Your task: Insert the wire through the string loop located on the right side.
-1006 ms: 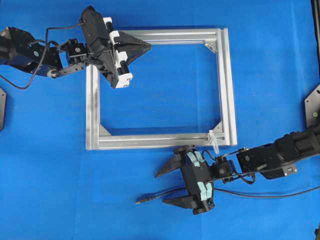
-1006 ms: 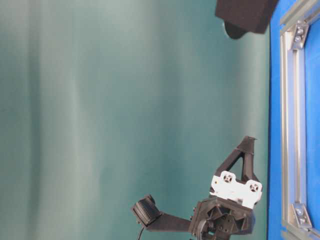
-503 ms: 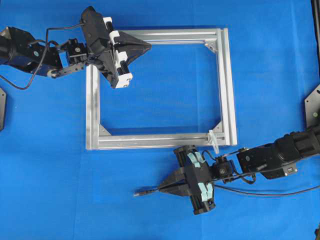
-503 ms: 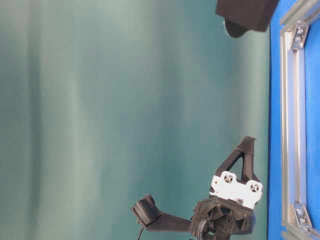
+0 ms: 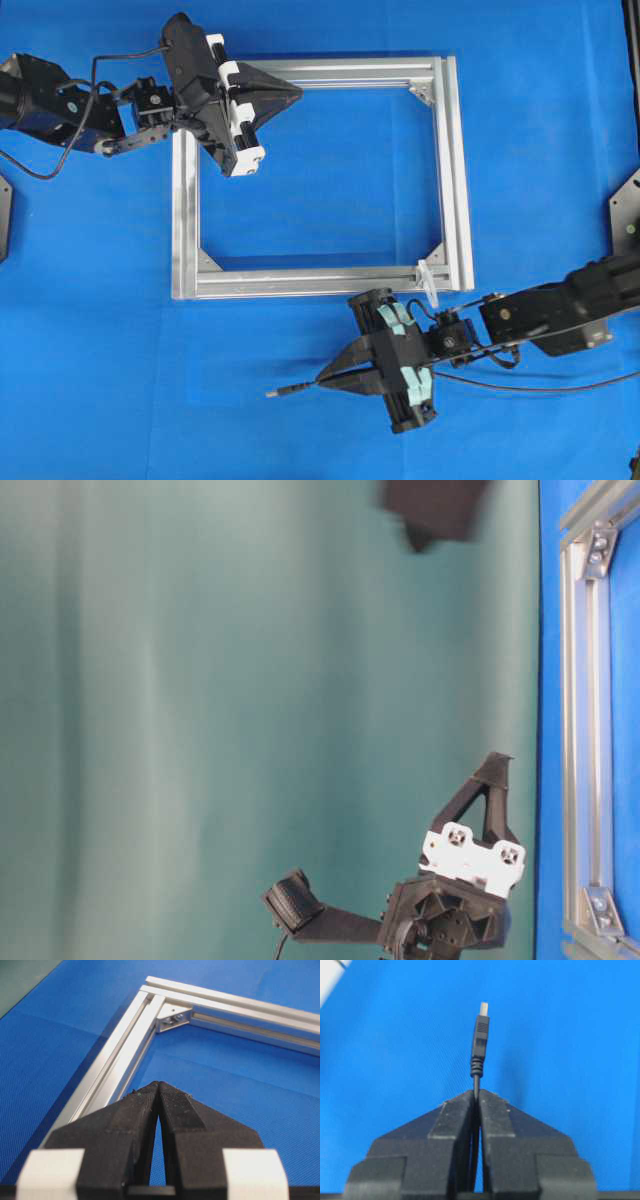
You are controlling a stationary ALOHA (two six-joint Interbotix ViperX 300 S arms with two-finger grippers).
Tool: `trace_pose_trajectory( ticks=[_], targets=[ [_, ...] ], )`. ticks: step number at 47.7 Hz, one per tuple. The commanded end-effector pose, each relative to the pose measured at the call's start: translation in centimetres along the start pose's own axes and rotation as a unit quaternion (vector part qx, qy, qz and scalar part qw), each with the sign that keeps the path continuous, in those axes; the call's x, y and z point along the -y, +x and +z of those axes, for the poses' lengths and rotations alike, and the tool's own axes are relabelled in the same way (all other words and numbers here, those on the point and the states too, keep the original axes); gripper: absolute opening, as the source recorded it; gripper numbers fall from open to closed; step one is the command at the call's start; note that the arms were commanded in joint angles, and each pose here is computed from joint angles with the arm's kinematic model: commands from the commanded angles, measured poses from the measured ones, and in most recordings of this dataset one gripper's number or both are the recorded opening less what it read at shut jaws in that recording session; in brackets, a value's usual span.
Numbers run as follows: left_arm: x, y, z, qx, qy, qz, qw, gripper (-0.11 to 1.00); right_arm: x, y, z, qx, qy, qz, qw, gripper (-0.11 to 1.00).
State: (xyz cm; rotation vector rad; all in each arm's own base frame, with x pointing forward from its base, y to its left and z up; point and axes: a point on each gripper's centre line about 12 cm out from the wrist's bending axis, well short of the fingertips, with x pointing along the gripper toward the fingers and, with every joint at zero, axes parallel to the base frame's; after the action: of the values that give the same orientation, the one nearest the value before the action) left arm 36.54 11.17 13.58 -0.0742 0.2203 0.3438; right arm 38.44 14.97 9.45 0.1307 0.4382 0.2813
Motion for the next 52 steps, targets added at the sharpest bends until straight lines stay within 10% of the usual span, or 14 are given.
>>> trace_pose_trajectory(
  ticks=[1,52],
  targets=[
    [0.0,0.0,1.7,0.025,0.001,-0.001,0.9997,0.0,-0.8,-1.0,2.9,0.021,0.002,0.009,0.9997,-0.04],
    [0.0,0.0,1.7,0.025,0.001,-0.001,0.9997,0.0,-1.3,-2.4,5.1,0.015,-0.003,0.012,0.9998,-0.04]
  ],
)
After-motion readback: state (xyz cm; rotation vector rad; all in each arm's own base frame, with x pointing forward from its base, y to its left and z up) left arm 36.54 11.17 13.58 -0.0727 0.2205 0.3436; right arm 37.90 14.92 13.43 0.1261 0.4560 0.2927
